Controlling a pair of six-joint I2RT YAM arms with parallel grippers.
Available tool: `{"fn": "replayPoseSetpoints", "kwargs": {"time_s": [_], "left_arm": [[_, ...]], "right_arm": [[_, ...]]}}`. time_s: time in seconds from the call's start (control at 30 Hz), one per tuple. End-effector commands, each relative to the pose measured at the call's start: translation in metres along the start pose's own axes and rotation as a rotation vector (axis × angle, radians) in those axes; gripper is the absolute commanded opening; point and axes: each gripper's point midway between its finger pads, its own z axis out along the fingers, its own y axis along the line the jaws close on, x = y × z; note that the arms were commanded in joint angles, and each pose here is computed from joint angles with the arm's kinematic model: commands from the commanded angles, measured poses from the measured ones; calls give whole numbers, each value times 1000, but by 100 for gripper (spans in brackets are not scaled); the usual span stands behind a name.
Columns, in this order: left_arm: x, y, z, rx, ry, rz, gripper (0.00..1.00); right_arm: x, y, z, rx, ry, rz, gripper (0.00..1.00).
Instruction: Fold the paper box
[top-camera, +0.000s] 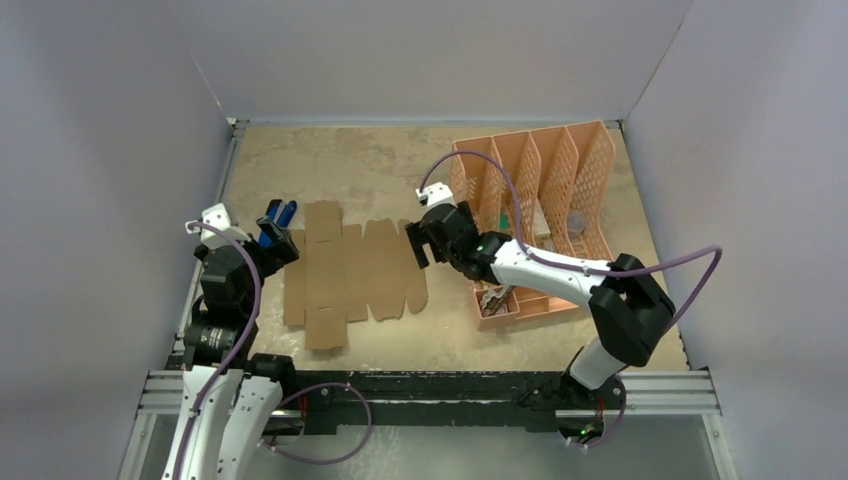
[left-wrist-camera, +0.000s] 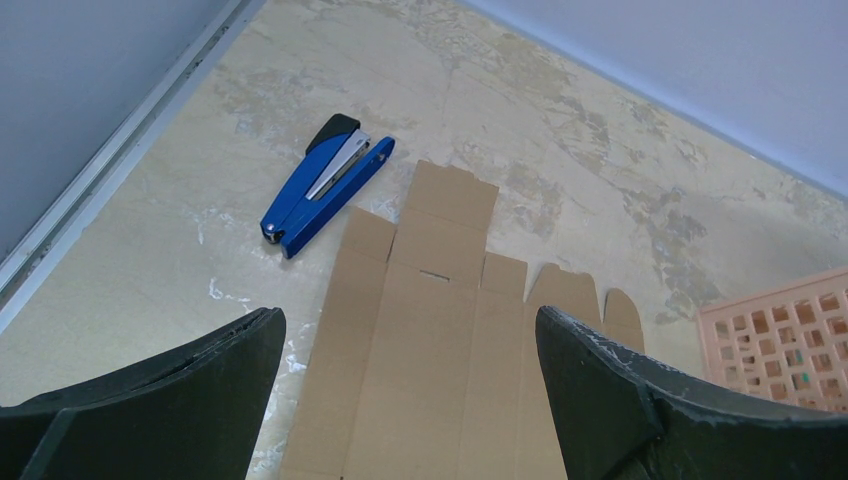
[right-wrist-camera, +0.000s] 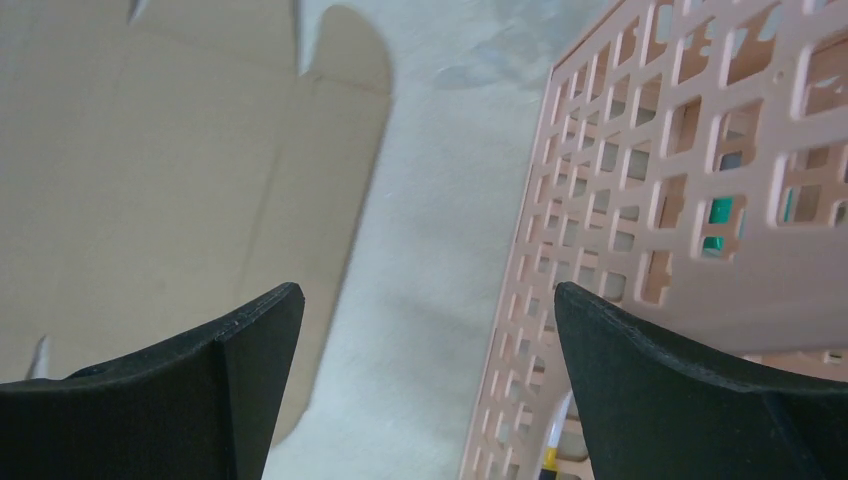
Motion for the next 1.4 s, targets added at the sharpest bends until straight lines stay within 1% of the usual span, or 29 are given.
{"fn": "replayPoseSetpoints", "kwargs": {"time_s": [0.0,0.13,0.3,0.47,0.73,0.8,0.97,1.03,1.17,1.3,1.37], "left_arm": [[-10,-7,1,26,-42,-23,97],[-9,-7,2,24,-40,-22,97],[-8,-8,3,25,-33,-20,97],[-7,-9,4,28,-27,-17,97],[-4,-11,5,35,-17,-13,97],[-4,-12,5,39,-15,-12,97],[-2,-14,7,43,-6,-9,97],[-2,-14,7,44,-5,-9,97],[-2,-14,7,42,-5,-9,97],[-2,-13,6,38,-6,-7,97],[-2,-13,6,39,-8,-8,97]], "right_arm": [[-22,-69,6,173,-60,1,99],[-20,-110,8,243,-56,8,99],[-11,-146,5,302,-40,11,99],[-6,-169,-8,347,-40,19,99],[31,-198,-34,442,67,130,99],[23,-196,-41,432,54,156,99],[-40,-145,-54,150,-160,207,99],[-51,-125,-52,80,-187,212,99],[-44,-98,-29,-8,-109,234,99],[-29,-89,-7,-33,-53,250,99],[-17,-85,0,-44,6,255,99]]}}
